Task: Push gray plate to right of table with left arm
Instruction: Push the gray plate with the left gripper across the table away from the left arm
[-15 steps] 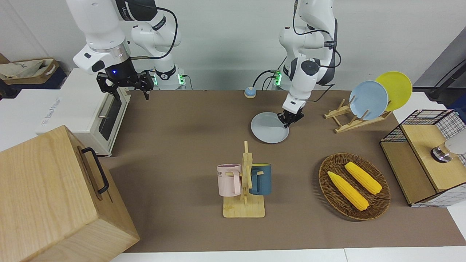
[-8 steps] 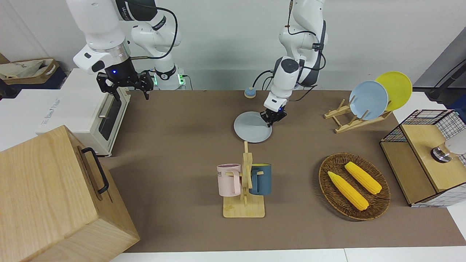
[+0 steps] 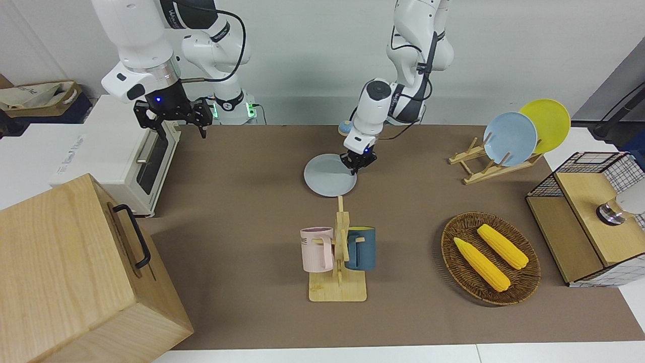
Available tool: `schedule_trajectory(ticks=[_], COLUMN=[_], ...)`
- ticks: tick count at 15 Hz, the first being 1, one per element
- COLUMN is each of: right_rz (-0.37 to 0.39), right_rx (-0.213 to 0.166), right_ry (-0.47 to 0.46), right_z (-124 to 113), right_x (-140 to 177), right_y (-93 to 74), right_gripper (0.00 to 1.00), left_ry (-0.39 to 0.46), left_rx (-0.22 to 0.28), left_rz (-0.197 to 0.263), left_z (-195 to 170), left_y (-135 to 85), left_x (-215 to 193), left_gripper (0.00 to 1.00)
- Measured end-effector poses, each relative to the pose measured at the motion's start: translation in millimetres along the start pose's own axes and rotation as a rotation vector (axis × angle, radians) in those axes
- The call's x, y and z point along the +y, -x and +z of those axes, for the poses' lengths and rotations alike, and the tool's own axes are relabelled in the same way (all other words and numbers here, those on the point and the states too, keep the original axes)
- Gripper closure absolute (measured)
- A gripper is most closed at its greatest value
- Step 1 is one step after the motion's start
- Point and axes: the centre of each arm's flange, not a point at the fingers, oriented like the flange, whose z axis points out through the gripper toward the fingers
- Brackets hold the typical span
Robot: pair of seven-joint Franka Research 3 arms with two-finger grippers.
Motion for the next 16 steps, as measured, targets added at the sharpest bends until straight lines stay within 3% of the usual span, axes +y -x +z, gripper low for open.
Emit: schedule_trajectory(ticks=[9,16], right_rz=[0.000,0.000], right_rx=[0.000,0.000], right_ry=[0.000,0.000], right_z=[0.0,0.0], right_x=[0.0,0.0], right_y=[0.0,0.0], right_gripper=[0.01,0.01], left_ry=[0.022,0.026], left_rx=[-0.039,-0.077], left_rz=[-0.064,-0.086], left_z=[9.2,12.7], left_y=[28.0,43.7], left_x=[88.3,151.0], left_gripper=[0.98,0.98])
